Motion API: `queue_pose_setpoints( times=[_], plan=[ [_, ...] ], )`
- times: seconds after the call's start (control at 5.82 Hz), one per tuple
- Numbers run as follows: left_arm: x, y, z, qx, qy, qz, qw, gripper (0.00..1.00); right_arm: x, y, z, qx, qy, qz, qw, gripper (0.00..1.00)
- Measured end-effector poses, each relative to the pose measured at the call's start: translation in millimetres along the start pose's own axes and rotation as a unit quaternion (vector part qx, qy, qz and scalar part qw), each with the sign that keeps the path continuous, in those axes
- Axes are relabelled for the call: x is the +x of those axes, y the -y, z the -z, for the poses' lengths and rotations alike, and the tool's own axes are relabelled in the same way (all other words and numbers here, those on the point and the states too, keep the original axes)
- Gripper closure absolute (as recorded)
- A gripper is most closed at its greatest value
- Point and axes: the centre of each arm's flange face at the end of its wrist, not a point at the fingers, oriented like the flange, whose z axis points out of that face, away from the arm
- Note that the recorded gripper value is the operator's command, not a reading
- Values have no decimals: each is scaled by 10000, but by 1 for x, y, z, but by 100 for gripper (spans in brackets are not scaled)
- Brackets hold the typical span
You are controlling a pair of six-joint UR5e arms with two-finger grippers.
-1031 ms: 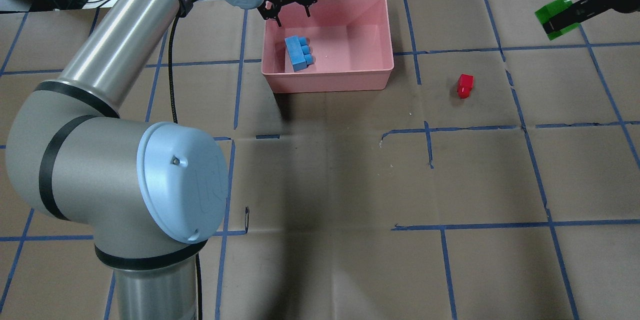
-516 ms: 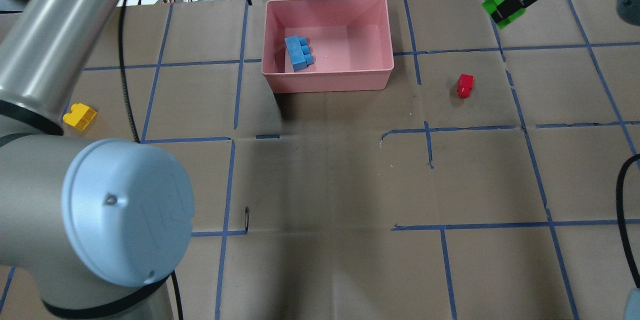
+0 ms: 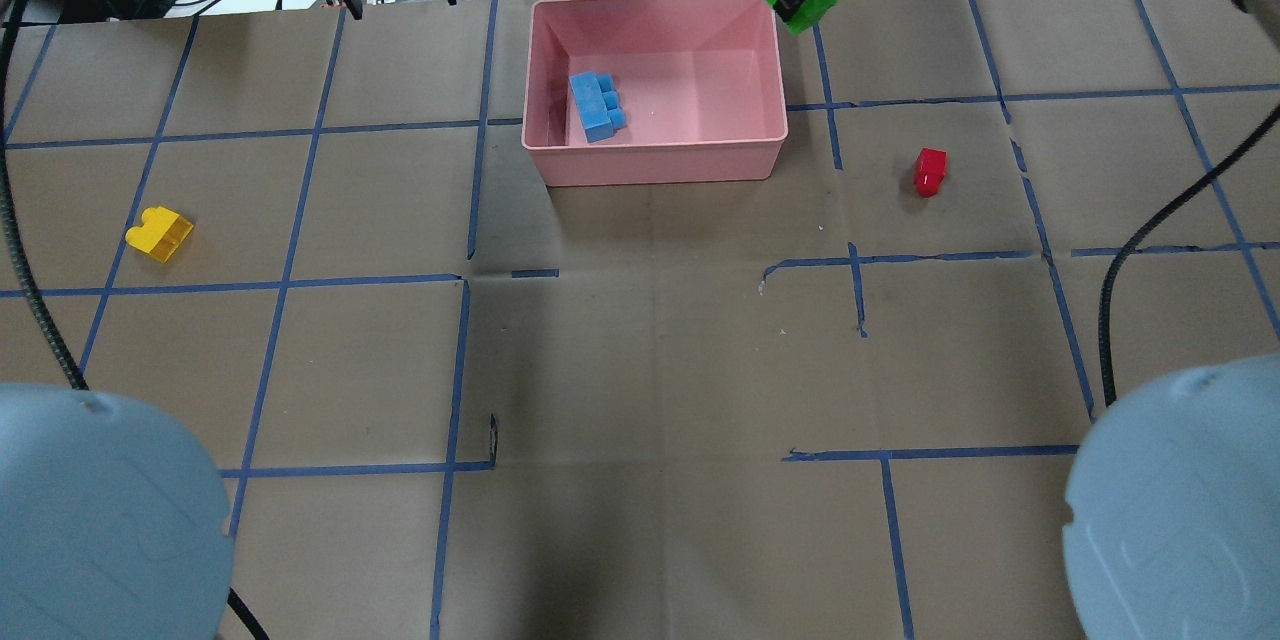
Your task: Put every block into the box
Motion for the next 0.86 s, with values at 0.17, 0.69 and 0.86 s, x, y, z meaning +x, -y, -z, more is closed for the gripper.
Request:
queue_pose_setpoints(
  times=[0.17,0.69,0.86],
  plan=[
    [-55,-7,-5,-106,26,-204,9997,1,-35,36,-36,41,115,-191,9997,95],
    [-259,-7,-24,-252,14,-853,9960,1,-75,81,-81,446,199,-215,9986,0],
    [-310,-7,-34,-228,24,-1244,9920,1,-74,84,-80,589,154,-171,9980,0]
  ],
)
